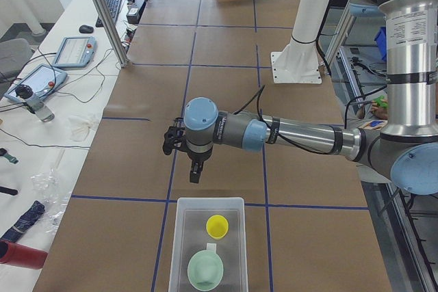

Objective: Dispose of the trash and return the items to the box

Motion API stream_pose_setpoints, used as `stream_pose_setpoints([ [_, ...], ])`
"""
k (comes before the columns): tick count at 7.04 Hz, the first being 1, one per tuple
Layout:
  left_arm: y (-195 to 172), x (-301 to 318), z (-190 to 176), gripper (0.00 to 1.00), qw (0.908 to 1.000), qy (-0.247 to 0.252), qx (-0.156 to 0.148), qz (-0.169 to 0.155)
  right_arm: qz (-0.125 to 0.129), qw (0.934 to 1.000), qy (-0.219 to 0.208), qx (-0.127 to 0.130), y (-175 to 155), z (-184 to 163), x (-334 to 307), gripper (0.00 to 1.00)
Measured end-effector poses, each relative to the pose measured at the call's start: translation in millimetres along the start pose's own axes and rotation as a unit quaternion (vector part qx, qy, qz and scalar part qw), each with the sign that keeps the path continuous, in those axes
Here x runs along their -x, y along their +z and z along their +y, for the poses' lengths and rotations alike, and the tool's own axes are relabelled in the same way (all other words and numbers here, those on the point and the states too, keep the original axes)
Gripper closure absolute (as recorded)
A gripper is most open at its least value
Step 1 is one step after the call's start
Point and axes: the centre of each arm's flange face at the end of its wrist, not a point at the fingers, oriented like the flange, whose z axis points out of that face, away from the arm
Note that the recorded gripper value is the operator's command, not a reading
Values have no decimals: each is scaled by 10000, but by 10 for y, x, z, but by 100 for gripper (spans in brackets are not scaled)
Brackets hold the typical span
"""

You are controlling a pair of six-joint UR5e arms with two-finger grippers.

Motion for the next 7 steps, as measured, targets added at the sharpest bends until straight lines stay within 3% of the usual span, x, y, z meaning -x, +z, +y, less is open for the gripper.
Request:
stream_pose_setpoints([
  [3,49,16,4,0,9997,240,70,-1,0,10000,-7,-4,-2,0,5,0],
  [7,32,79,38,0,9977,539,418,-1,0,10000,3,7,6,10,-3,0],
])
